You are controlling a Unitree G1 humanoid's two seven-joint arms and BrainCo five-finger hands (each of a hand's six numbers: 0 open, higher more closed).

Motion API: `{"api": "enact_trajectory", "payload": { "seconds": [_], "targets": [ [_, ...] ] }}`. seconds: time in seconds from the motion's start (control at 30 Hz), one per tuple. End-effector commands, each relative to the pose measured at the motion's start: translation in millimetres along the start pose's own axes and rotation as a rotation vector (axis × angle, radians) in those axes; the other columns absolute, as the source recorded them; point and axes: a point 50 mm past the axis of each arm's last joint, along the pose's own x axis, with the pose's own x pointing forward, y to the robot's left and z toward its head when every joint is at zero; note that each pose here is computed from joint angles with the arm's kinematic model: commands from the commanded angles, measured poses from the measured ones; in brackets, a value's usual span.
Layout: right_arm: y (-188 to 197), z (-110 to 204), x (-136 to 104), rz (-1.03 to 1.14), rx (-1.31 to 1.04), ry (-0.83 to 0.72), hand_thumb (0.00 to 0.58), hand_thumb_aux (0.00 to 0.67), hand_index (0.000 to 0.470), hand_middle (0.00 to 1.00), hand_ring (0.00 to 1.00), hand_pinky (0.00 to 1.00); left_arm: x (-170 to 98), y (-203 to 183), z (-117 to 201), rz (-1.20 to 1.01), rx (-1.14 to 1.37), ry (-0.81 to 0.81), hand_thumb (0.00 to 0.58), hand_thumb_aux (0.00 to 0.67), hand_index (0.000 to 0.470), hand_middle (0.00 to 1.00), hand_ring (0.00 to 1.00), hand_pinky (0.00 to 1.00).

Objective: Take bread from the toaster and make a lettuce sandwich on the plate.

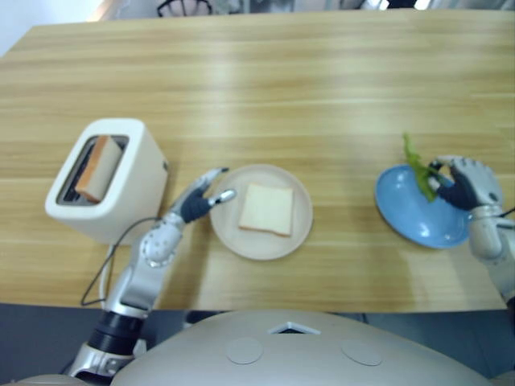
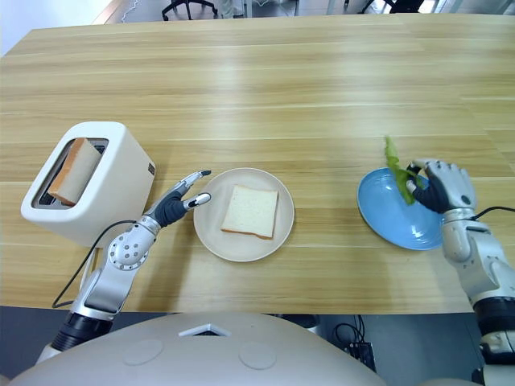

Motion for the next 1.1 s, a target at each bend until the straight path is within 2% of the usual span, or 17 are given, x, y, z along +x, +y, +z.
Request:
{"api": "enact_trajectory", "payload": {
  "seconds": [0.03, 0.23, 0.5, 0.67, 0.9, 1.0, 1.1],
  "targets": [
    [-15.7, 14.4, -0.9, -0.033, 0.026, -0.021, 0.58, 0.67, 0.46, 1.0, 1.0, 1.0, -0.4, -2.3, -4.7, -0.001, -0.02, 0.017, 0.0, 0.0, 0.0, 0.0, 0.0, 0.0],
    [-21.3, 46.8, -5.1, -0.043, 0.074, -0.1, 0.58, 0.67, 0.46, 1.0, 1.0, 1.0, 0.2, -3.4, -6.9, 0.009, -0.05, 0.018, 0.0, 0.0, 0.0, 0.0, 0.0, 0.0],
    [10.7, 140.9, -8.8, 0.073, 0.235, -0.377, 0.58, 0.67, 0.46, 1.0, 1.0, 1.0, 4.8, 14.6, -16.4, 0.104, -0.165, 0.025, 0.0, 0.0, 0.0, 0.0, 0.0, 0.0],
    [36.0, 187.4, 4.0, 0.141, 0.287, -0.513, 0.58, 0.67, 0.46, 1.0, 1.0, 1.0, 6.2, 22.9, -23.3, 0.157, -0.212, 0.036, 0.0, 0.0, 0.0, 0.0, 0.0, 0.0],
    [43.8, 232.7, 29.2, 0.141, 0.317, -0.631, 0.58, 0.67, 0.46, 1.0, 1.0, 1.0, 10.8, 22.9, -28.6, 0.182, -0.249, 0.047, 0.0, 0.0, 0.0, 0.0, 0.0, 0.0],
    [48.4, 248.3, 30.9, 0.152, 0.326, -0.67, 0.58, 0.67, 0.46, 1.0, 1.0, 1.0, 12.2, 21.9, -29.0, 0.181, -0.252, 0.046, 0.0, 0.0, 0.0, 0.0, 0.0, 0.0],
    [62.2, 250.8, 29.8, 0.197, 0.323, -0.667, 0.58, 0.67, 0.46, 1.0, 1.0, 1.0, 13.2, 20.0, -29.0, 0.178, -0.251, 0.045, 0.0, 0.0, 0.0, 0.0, 0.0, 0.0]
  ]
}}
